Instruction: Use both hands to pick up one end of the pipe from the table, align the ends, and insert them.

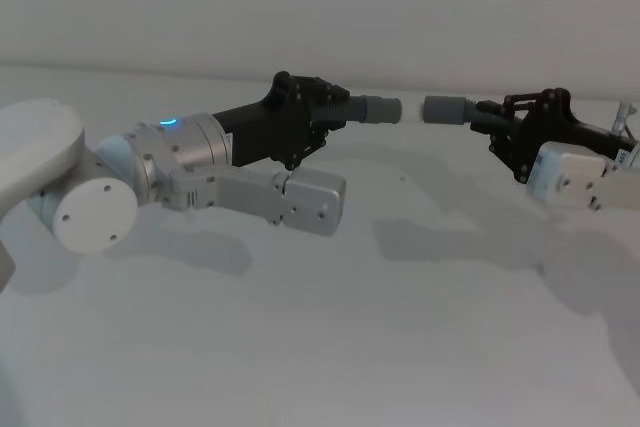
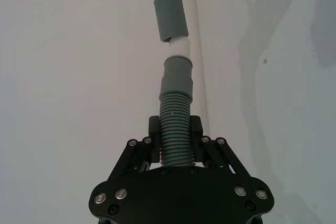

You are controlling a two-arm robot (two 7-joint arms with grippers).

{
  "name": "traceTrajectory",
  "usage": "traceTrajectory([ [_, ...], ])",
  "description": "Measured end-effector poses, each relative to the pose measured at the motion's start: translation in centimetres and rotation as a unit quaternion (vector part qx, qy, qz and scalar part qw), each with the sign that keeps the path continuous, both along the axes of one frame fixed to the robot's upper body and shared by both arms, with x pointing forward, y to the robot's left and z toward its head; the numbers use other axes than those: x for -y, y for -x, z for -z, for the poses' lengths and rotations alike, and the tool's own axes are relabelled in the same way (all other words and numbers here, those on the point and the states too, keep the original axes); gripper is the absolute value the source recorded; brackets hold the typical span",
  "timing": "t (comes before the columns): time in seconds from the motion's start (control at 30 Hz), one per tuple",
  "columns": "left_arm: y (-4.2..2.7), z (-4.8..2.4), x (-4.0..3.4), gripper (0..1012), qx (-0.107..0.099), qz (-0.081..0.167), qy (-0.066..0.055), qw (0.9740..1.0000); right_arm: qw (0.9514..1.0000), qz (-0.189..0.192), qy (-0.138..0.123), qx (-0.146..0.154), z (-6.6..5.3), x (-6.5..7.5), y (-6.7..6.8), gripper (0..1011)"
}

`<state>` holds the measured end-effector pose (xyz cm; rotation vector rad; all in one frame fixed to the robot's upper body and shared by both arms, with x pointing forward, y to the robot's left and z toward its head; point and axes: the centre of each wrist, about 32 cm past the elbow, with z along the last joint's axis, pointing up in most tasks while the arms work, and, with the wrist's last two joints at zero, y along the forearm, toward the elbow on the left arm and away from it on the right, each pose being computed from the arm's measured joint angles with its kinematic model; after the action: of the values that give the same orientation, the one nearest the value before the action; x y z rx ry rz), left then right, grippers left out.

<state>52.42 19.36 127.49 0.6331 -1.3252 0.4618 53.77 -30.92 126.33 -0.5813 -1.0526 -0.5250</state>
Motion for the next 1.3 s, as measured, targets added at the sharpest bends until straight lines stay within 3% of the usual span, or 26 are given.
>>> traceTrajectory([
  [0.6,0.0,0.0,0.0,320,0.0,0.0,0.0,1.0,1.0,-0.005,0.002,-0.003,0.27,-0.2,-0.11,177],
  [1.3,0.0,0.0,0.0,320,0.0,0.0,0.0,1.0,0.9999,-0.003,-0.013,-0.007,0.54,-0.46,-0.31,177],
])
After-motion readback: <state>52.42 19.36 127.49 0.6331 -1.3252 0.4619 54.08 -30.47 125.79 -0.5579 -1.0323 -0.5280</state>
